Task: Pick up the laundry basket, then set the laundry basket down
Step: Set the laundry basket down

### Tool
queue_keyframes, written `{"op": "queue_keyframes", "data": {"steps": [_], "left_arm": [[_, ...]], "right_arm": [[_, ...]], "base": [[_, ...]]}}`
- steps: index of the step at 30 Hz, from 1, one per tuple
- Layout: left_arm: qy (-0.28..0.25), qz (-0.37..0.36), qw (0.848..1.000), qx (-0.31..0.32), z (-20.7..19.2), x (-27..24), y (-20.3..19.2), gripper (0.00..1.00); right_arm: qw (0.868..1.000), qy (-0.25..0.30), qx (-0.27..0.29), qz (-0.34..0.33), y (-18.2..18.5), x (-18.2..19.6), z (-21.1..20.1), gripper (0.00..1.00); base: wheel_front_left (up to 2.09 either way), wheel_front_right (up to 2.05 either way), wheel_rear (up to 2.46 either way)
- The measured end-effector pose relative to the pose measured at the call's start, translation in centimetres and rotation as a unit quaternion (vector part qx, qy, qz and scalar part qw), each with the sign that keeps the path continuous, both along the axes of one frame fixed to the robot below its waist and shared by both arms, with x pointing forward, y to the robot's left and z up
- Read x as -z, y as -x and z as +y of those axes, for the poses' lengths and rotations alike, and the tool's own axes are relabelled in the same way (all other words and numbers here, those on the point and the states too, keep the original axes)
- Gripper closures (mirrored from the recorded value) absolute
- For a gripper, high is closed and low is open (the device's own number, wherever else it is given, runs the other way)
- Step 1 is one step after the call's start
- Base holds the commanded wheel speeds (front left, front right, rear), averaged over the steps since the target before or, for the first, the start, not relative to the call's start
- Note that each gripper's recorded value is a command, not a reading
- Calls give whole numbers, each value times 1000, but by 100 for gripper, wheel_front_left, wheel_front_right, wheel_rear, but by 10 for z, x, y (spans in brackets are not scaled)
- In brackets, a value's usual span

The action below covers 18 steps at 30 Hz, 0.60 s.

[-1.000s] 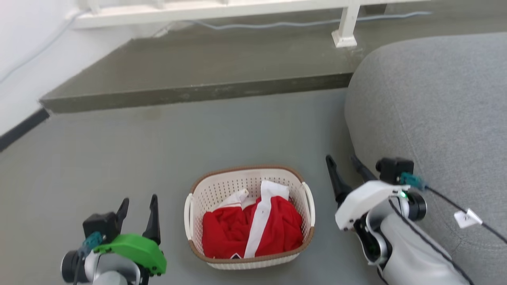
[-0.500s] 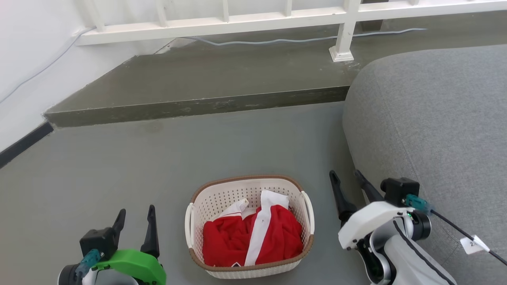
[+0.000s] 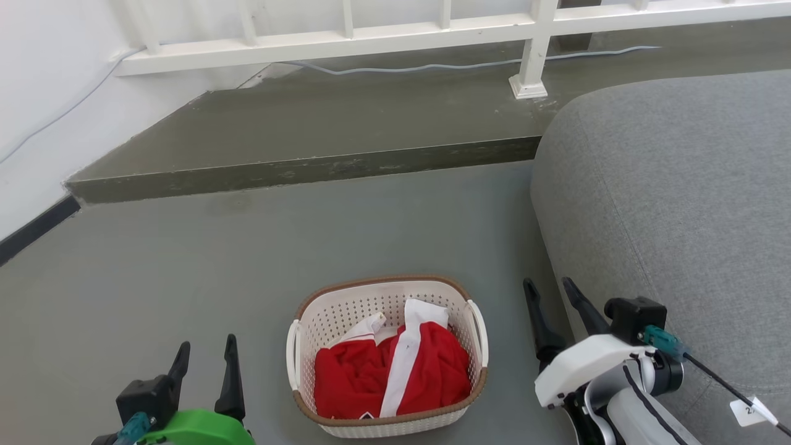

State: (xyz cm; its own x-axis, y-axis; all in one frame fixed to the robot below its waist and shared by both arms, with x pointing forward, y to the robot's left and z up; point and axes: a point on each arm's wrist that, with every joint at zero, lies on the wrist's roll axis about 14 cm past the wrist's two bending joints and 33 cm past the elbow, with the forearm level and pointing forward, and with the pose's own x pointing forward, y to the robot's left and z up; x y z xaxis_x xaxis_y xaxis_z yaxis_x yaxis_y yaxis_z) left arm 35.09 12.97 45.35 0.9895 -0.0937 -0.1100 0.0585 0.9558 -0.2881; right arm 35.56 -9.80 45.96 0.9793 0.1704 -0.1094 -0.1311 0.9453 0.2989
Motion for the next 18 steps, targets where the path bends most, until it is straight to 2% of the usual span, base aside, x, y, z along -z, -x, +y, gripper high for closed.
{"op": "queue_keyframes", "data": {"steps": [18], "left_arm": [[-3, -5, 1000, -13, 7, -3, 9, 0]], "right_arm": [[1000, 12, 8, -10, 7, -2, -3, 0]], "base": [[0, 0, 0]]}}
